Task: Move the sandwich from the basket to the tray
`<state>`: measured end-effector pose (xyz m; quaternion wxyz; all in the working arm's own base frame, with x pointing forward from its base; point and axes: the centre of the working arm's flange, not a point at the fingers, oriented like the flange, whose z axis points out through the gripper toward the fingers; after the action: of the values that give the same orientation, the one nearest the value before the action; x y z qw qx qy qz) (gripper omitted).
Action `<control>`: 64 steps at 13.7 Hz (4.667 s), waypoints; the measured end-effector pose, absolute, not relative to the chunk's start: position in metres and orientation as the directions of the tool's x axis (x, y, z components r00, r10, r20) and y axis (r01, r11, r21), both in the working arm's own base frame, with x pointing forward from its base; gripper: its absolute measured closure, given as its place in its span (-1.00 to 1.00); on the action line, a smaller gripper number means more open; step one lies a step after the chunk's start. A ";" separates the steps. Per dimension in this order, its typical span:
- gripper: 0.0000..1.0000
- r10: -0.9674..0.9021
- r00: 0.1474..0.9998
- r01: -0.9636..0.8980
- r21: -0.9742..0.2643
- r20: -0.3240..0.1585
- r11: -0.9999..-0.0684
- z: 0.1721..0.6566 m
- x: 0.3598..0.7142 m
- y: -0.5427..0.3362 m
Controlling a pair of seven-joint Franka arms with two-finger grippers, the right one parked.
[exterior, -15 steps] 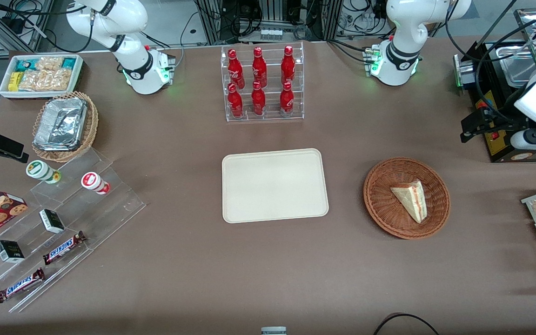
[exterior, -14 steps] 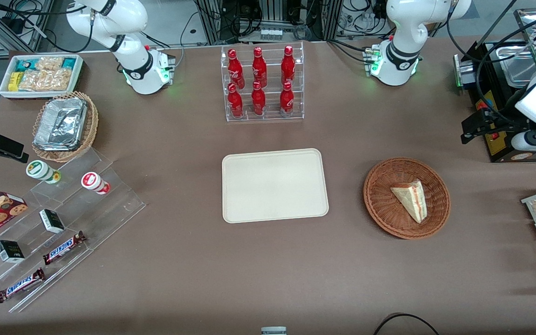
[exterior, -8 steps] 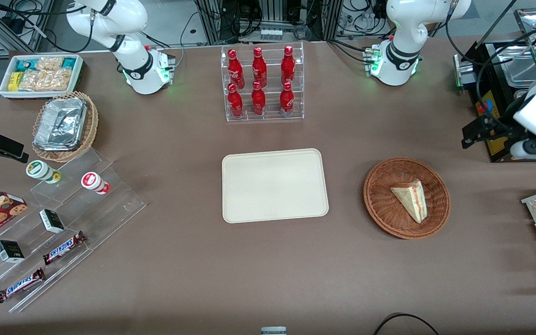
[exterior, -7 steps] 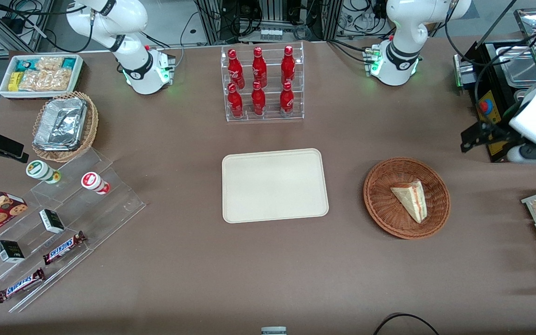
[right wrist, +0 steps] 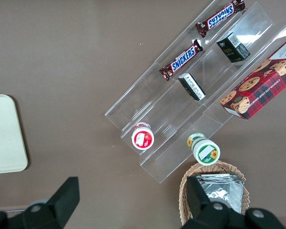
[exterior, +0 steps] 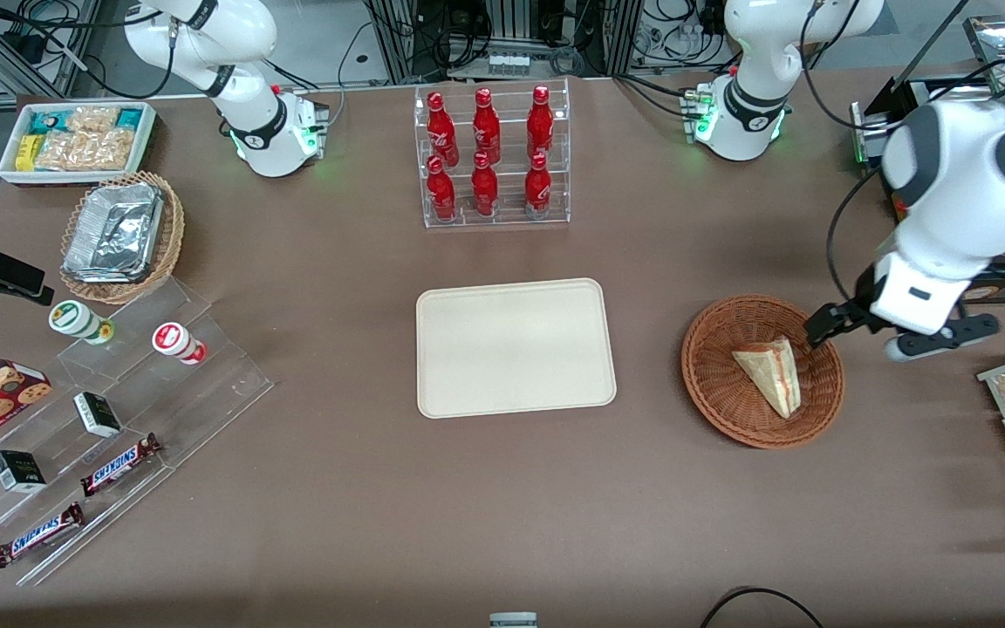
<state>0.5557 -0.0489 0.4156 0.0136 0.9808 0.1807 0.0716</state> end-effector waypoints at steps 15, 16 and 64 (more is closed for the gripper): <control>-0.75 0.490 0.869 0.487 0.059 0.060 -0.871 0.243 0.538 -0.049; -0.49 0.492 0.868 0.488 0.064 0.067 -0.871 0.247 0.541 -0.048; -1.00 0.309 0.943 0.318 -0.054 0.127 -0.947 0.503 0.553 -0.358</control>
<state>0.5528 -0.3584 0.5029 -0.0367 0.9848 0.1592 0.0585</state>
